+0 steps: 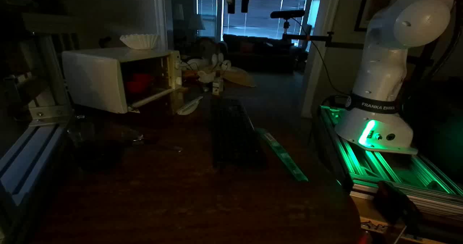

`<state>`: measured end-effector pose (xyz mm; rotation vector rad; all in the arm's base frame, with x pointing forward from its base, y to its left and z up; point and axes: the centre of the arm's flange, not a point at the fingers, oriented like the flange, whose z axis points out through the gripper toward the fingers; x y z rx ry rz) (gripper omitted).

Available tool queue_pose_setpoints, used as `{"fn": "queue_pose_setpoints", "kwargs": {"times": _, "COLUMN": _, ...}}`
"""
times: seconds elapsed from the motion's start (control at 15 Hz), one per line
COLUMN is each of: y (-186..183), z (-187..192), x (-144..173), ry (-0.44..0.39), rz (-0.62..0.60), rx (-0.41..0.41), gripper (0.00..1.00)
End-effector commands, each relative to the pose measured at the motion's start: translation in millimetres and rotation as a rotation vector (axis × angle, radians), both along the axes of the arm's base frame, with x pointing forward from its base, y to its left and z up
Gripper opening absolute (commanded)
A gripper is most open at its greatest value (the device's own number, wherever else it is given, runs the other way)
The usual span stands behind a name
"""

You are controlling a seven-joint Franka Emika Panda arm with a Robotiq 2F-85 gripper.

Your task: Remove the orange bowl from the microwave and put it on the table

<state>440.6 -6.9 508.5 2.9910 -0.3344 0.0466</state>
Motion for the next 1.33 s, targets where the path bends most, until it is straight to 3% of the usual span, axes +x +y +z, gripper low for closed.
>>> {"fn": "queue_pose_setpoints", "kwargs": {"times": 0.0, "y": 0.0, "z": 0.0, "x": 0.0, "ry": 0.000, "rz": 0.000, "rx": 0.000, "gripper": 1.00}}
{"fn": "queue_pose_setpoints", "kwargs": {"times": 0.47, "y": -2.2, "z": -2.0, "x": 0.7, "ry": 0.001, "rz": -0.004, "rx": 0.019, "gripper": 1.00}}
{"fn": "queue_pose_setpoints", "kwargs": {"times": 0.73, "y": -27.2, "z": -26.7, "x": -3.7, "ry": -0.038, "rz": -0.140, "rx": 0.190, "gripper": 1.00}}
{"fn": "queue_pose_setpoints", "kwargs": {"times": 1.0, "y": -54.3, "z": -58.8, "x": -1.8, "ry": -0.132, "rz": -0.289, "rx": 0.325, "gripper": 1.00}}
{"fn": "queue_pose_setpoints", "kwargs": {"times": 1.27, "y": -58.7, "z": -89.3, "x": 9.7, "ry": -0.259, "rz": -0.437, "rx": 0.429, "gripper": 1.00}}
